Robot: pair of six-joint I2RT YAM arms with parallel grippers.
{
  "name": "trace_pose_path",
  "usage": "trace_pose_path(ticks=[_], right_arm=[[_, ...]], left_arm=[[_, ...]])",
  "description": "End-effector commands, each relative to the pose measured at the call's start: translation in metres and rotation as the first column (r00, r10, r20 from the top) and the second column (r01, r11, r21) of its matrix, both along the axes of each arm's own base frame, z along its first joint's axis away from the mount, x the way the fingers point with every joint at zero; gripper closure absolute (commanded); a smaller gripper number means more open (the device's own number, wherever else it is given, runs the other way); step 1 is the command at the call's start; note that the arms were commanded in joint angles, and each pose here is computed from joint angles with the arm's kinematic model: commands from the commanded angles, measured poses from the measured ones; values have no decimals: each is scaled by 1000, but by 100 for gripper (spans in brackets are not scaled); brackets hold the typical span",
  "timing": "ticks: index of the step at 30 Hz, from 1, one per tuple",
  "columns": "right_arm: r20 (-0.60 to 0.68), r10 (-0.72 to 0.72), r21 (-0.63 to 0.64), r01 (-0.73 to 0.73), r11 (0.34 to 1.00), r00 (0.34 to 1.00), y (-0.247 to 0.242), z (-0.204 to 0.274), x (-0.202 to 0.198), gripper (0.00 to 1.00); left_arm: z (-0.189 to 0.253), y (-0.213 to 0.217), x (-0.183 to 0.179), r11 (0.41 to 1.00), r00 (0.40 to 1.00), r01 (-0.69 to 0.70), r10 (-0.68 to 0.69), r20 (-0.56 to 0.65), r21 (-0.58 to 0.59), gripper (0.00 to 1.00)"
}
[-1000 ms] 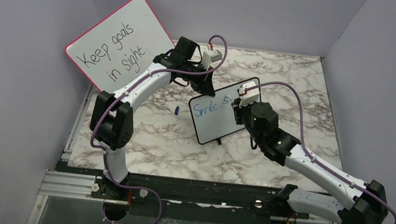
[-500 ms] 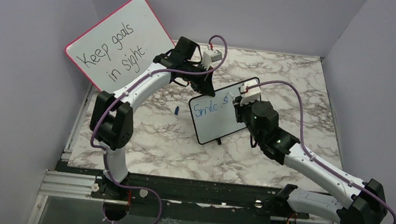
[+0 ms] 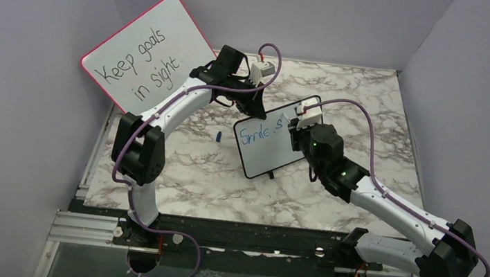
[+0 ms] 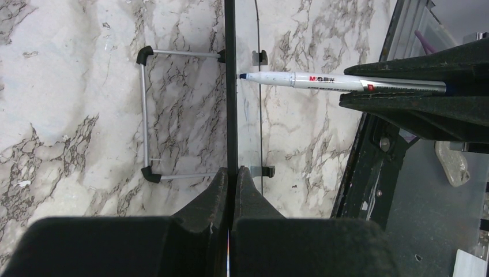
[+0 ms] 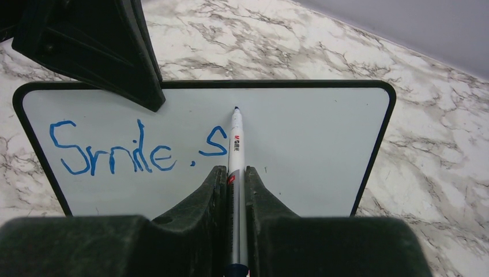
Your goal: Write a sentence on the whiteboard
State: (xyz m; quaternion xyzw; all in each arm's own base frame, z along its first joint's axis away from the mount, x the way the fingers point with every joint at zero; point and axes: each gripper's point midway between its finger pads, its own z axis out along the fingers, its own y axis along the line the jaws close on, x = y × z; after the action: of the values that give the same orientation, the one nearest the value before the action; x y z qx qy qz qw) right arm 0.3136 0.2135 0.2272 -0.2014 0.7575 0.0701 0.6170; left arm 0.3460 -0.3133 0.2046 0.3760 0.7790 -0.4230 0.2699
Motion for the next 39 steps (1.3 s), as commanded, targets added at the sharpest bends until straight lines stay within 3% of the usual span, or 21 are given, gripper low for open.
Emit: trace_pose_path(ticks=[1,20,39], right_arm=[[-24,-3,-16,3,1000,1000,-1,-6,1,99],[-153,18,-85,-31,996,988,-9,-34,-18,99],[-60,-26,-30,24,999,998,-12,-16,-7,99]], left_arm=[[-18,-4,-9,998,999,31,-29,-39,48,100],[-17,-4,-8,998,999,28,-26,-34,48,100],[-19,-4,-9,998,999,33,-31,-39,48,100]])
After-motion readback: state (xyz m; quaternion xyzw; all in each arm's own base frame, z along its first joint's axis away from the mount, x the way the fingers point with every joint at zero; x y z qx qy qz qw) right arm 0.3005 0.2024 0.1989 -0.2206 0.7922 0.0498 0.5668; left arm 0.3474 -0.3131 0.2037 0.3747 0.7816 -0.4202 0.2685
